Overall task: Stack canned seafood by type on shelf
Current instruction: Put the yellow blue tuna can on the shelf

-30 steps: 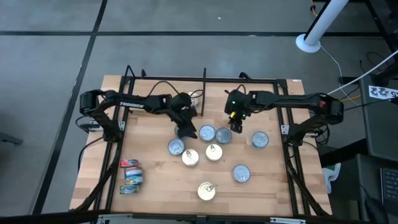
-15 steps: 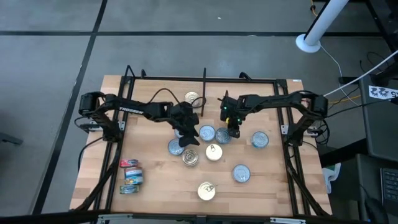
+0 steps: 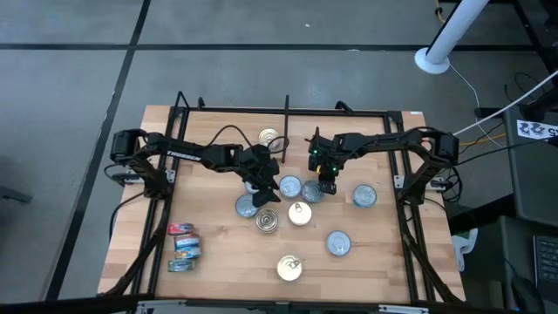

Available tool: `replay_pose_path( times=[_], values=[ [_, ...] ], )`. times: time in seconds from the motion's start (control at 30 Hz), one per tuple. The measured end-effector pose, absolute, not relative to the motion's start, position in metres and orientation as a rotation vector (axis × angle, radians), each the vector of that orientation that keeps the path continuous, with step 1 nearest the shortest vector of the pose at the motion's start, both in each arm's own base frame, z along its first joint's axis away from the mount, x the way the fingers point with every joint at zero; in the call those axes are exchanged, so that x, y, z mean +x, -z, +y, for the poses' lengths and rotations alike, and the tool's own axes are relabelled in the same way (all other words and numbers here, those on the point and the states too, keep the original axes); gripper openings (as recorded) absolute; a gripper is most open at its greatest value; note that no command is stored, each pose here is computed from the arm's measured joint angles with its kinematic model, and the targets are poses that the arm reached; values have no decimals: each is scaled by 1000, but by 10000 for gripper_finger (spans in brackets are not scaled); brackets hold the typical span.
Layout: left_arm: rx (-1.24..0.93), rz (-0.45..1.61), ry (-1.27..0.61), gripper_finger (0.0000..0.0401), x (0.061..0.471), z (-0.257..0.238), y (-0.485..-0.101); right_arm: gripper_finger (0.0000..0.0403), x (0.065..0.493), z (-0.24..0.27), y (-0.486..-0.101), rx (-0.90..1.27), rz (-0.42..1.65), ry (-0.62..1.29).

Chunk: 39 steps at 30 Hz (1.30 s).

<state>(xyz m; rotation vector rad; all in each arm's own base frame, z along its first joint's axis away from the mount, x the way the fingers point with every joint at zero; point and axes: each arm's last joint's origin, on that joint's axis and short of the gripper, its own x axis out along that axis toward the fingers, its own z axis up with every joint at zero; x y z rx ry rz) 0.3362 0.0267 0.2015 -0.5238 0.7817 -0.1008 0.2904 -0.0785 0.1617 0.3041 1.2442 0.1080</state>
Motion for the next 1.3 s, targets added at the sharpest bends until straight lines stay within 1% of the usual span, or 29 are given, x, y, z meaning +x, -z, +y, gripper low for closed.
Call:
replay_pose_path(
  times=[0.1,0.17,0.3,0.4,0.53,0.97,1.3],
  values=[
    [-491,750,77,280,339,25,-203,16,290,-79,-162,304,1244,-108],
    [-439,704,85,280,342,22,-206,5,290,-78,-162,304,1244,-109],
    [-313,609,107,280,348,15,-213,8,290,-78,-162,304,1244,-108],
    [-229,559,89,280,351,11,-216,4,290,-78,-162,303,1244,-108],
    [-173,528,67,280,352,10,-218,3,290,-79,-162,307,1246,-99],
    [-155,529,22,280,352,13,-217,1,291,-79,-163,309,1247,-90],
    [-153,528,-16,280,352,14,-217,0,303,-85,-179,230,1215,-8]
  ],
)
